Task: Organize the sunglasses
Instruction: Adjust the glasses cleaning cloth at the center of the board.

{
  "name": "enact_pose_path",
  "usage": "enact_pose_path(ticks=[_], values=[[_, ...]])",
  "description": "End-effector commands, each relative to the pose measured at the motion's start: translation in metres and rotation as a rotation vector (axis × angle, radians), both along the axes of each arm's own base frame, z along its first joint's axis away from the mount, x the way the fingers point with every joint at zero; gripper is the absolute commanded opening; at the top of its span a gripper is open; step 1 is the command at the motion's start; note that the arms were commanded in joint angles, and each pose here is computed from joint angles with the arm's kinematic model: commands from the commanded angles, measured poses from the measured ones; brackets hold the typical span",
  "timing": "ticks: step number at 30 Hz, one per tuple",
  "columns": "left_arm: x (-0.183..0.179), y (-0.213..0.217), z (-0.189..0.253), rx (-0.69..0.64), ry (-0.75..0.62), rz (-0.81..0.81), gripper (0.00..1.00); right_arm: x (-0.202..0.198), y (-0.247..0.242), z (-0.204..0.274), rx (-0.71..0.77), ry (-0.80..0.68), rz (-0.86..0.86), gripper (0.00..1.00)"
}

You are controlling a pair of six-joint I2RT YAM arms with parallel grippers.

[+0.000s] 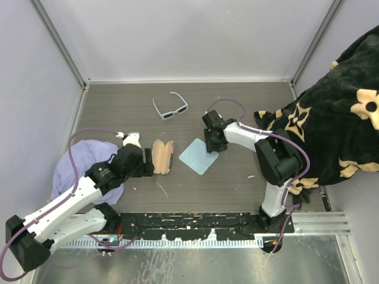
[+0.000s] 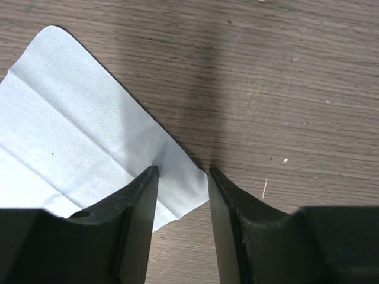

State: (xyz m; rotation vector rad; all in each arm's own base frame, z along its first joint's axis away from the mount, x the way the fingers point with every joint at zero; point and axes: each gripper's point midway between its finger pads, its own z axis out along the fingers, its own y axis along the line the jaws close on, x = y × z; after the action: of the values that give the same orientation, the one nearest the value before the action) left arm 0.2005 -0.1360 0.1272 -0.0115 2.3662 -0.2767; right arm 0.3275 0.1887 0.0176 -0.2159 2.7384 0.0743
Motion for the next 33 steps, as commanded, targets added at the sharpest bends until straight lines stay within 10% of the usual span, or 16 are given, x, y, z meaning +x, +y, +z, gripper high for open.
enact_pose_path(ticks=[1, 13, 19, 33], values=[[0.005, -0.004, 0.012, -0.020, -0.030, -0.005, 0.75, -0.013, -0.008, -0.006, -0.040, 0.024, -0.013, 0.42], [0.001, -0.006, 0.020, -0.040, -0.037, -0.035, 0.74, -0.008, -0.003, 0.012, 0.024, -0.063, -0.020, 0.15], [-0.003, -0.029, 0.023, -0.097, -0.010, -0.143, 0.59, -0.018, 0.010, 0.033, 0.120, -0.088, 0.067, 0.01], [-0.012, -0.066, 0.030, -0.198, 0.003, -0.183, 0.44, -0.085, -0.002, 0.032, 0.128, -0.101, -0.067, 0.02]])
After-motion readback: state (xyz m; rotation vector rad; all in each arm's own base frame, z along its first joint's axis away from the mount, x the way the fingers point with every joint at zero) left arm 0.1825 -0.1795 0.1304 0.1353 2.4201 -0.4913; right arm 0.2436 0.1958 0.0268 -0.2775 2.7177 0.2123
